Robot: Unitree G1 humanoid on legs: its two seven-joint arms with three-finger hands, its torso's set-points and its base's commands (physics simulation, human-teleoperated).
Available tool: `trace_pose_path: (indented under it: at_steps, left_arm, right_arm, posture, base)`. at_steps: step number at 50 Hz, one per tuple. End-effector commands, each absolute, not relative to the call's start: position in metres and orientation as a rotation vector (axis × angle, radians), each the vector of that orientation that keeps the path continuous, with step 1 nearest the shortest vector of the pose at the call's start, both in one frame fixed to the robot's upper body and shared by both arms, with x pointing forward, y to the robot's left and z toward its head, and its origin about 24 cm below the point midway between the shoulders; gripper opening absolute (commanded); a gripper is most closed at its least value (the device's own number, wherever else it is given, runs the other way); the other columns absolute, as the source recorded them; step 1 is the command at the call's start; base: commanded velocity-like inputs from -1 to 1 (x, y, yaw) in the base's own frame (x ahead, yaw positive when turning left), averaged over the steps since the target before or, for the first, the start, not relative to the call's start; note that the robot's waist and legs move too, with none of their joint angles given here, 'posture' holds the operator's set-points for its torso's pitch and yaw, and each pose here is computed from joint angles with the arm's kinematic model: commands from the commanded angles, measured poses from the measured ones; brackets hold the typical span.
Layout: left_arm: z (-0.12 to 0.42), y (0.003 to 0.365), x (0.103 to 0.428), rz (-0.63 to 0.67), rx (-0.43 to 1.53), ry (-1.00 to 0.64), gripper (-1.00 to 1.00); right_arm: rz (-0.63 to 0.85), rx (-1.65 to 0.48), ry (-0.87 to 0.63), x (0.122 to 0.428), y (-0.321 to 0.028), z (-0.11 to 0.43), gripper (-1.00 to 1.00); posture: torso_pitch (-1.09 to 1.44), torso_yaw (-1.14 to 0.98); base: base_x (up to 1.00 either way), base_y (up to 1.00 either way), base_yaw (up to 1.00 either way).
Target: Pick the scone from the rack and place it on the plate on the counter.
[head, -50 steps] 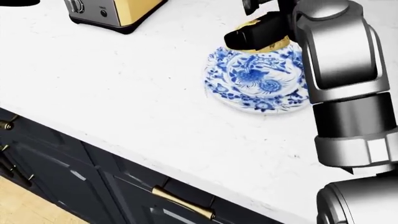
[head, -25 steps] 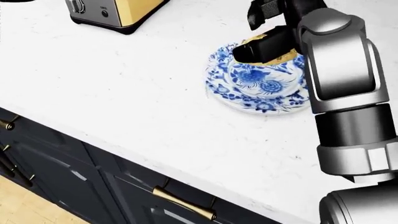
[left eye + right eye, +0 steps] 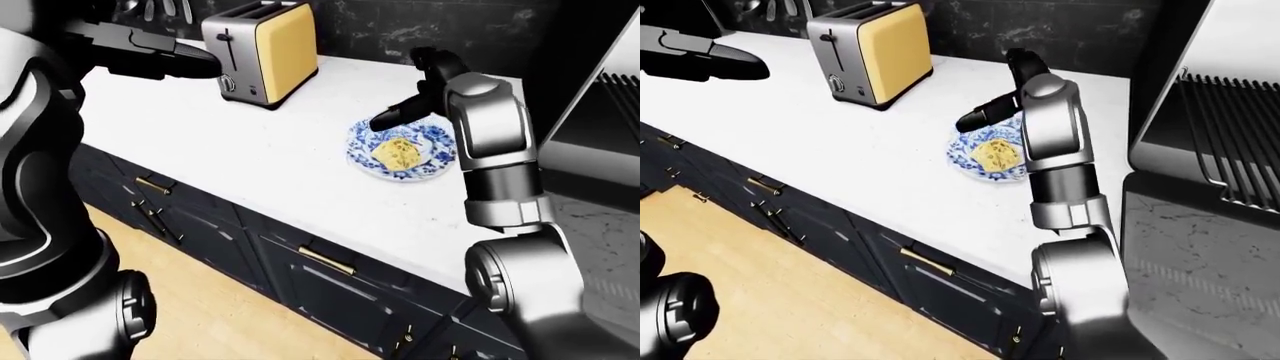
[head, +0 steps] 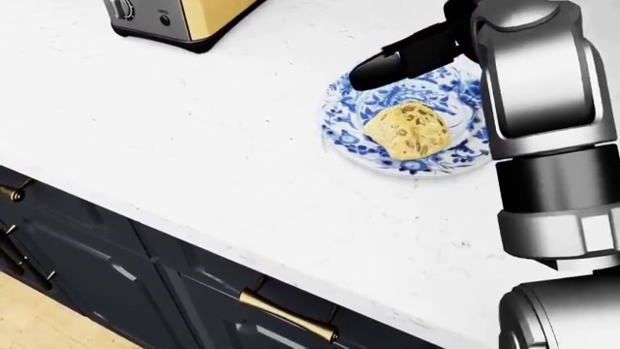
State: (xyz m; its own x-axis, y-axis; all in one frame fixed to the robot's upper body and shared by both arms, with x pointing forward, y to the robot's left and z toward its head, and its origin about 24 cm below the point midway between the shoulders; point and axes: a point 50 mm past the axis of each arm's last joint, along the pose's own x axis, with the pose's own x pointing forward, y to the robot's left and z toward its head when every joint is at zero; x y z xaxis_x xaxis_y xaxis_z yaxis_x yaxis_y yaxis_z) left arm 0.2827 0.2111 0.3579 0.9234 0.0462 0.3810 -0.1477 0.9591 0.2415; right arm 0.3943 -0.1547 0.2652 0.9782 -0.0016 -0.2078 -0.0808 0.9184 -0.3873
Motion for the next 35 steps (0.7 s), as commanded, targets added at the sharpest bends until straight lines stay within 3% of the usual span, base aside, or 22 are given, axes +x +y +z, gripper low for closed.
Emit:
trace_pose_path:
  at_steps: [1,18,35]
  left_arm:
    - [0.372,0.213,0.273,0.124,0.275,-0.461,1.00]
    - [0.372,0.214,0.273,0.129,0.278,-0.460,1.00]
    - [0.374,0.214,0.273,0.131,0.279,-0.461,1.00]
  right_arm:
    - [0.024,-0.411,0.089,0.389,-0.153,0.296,1.00]
    - [-0.009,-0.360,-0.122,0.365,-0.147,0.361,1.00]
    - [-0.023,-0.321,-0.217,0.346,-0.144,0.388,1.00]
  posture:
    - [0.00,0.61]
    - [0.00,0.61]
    - [0.00,0.61]
  base:
    - [0.00,0.00,0.00]
    - [0.00,0.00,0.00]
    - [0.00,0.00,0.00]
